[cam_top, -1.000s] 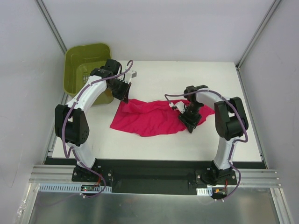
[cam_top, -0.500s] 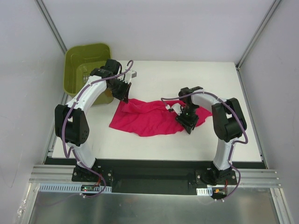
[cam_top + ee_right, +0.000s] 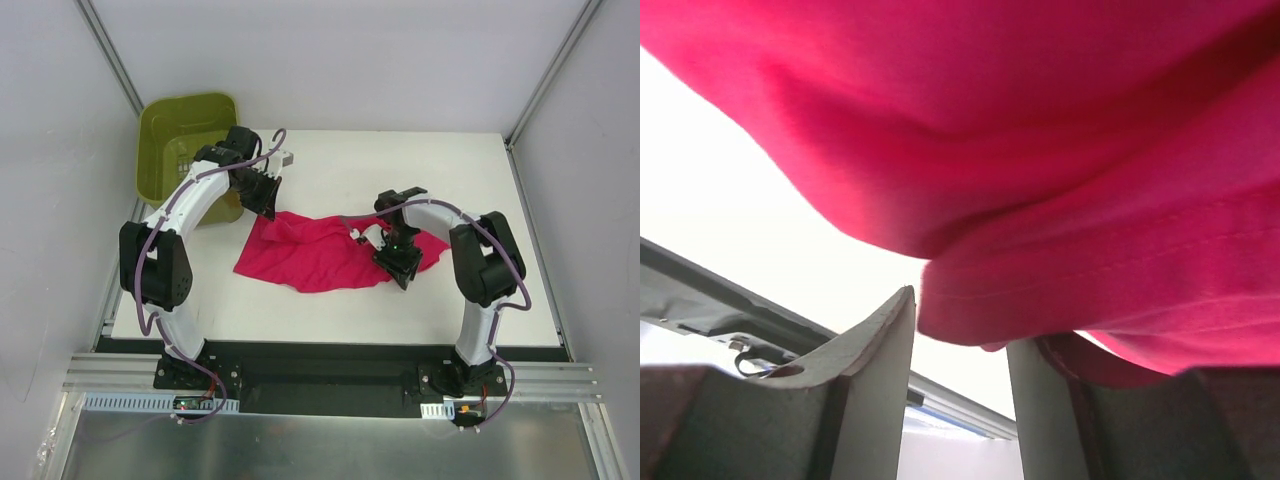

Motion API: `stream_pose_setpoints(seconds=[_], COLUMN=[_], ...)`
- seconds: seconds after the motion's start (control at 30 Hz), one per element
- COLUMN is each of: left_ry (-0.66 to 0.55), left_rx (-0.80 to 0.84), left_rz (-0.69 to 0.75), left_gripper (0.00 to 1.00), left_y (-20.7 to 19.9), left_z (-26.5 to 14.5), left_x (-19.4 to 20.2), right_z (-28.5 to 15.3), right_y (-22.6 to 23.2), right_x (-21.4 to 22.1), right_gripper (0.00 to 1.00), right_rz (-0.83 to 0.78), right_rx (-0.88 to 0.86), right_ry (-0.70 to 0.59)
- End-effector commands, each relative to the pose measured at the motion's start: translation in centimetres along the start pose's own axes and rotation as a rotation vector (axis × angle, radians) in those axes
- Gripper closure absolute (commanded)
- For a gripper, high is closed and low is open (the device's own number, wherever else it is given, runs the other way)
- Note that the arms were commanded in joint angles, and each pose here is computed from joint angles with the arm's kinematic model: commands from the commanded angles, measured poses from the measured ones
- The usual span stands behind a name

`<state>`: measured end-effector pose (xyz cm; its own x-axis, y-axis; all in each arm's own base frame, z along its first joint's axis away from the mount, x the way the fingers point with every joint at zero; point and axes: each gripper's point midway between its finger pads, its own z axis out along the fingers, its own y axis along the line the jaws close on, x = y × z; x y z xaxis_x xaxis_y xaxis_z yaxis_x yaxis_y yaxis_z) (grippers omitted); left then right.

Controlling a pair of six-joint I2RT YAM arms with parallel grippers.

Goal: Roll the t-shirts
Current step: Flatten out the T-shirt at the center of the board.

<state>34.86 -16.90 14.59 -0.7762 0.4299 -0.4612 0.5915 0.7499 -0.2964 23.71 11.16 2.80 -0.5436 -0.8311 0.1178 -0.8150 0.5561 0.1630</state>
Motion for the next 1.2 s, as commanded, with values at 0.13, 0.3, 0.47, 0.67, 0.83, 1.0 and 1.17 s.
stream_pose_setpoints(seconds=[0.13, 0.3, 0.47, 0.67, 0.83, 1.0, 1.17], left_ry=[-0.007, -0.005, -0.003, -0.021, -0.135, -0.297, -0.496], left_rx=[0.002, 0.001, 0.000, -0.017, -0.072, -0.155, -0.250], left_rz=[0.007, 0.008, 0.006, 0.029, 0.087, 0.156, 0.170], left_gripper=[1.00, 1.00, 1.00, 1.00, 1.00, 1.00, 1.00], left_y=[0.0, 0.1, 0.2, 0.5, 0.8, 0.4, -0.6], left_z=[-0.5, -0.4, -0.3, -0.7, -4.1, -9.4, -16.0], left_x=[-0.7, -0.7, -0.8, -1.6, -5.1, -9.6, -14.6], right_z=[-1.2, -1.9, -1.5, -2.7, -8.0, -18.2, -30.6], right_y=[1.0, 0.8, 0.7, -0.8, -3.7, -9.5, -14.9], right_x=[0.0, -0.1, -0.3, -0.3, 1.0, 2.5, 5.3], right_gripper=[0.60, 0.66, 0.70, 0.99, 0.99, 0.99, 0.99], right_rz=[0.032, 0.025, 0.030, 0.030, 0.108, 0.292, 0.403], right_rx=[0.021, 0.064, 0.085, 0.175, 0.250, 0.448, 0.758], right_ry=[0.016, 0.013, 0.024, 0.005, -0.134, -0.400, -0.586])
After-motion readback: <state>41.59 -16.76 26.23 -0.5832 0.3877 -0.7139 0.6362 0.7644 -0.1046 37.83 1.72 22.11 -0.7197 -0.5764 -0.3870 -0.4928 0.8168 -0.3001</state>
